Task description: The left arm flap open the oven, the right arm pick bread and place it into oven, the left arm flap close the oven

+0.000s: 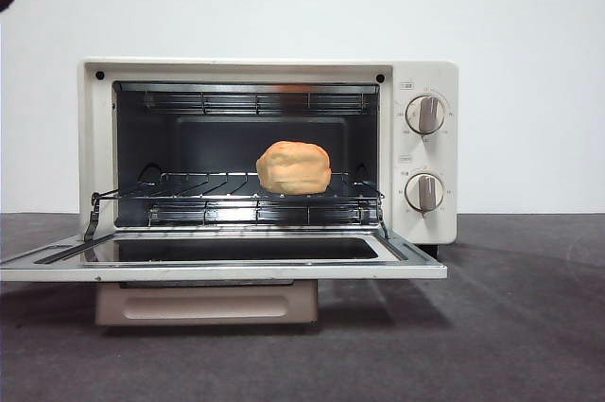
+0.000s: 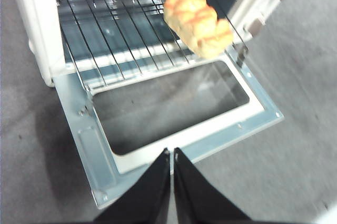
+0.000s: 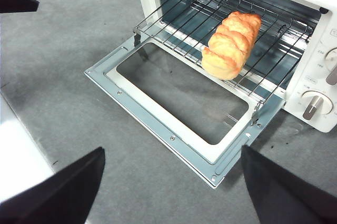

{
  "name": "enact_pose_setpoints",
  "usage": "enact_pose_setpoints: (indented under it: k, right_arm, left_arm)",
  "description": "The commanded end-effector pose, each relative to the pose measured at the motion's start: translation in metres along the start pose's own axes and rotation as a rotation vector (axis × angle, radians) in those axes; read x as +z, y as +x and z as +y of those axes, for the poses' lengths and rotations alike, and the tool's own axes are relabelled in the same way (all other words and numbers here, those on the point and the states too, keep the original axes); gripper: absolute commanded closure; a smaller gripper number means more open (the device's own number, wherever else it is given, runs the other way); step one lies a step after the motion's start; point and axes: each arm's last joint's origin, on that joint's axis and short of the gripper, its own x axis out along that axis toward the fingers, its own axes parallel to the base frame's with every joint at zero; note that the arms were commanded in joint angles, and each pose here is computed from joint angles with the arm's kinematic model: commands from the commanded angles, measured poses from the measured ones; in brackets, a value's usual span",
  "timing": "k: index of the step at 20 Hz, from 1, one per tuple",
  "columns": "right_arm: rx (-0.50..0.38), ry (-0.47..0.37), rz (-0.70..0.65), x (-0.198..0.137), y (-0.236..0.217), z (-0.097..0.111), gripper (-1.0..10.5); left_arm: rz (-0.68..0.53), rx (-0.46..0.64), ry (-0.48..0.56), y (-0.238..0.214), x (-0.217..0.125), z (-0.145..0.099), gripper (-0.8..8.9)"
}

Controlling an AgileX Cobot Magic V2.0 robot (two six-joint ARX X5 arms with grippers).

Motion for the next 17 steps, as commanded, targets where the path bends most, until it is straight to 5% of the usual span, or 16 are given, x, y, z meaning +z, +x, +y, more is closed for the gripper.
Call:
enact_pose_setpoints:
  k: [1,17]
  right_arm:
    - [0.014,-0.013,-0.008,0.003,0.000,0.002,5.4]
    - [0.022,-0.017,-0.006,0.003,0.000,0.003,5.4]
  left_arm:
    - [0.021,0.030,-0.082,0.015,-0.009,0.008,7.99]
    - [0.116,0.099,-0.345,0.092,-0.032,0.094,8.00]
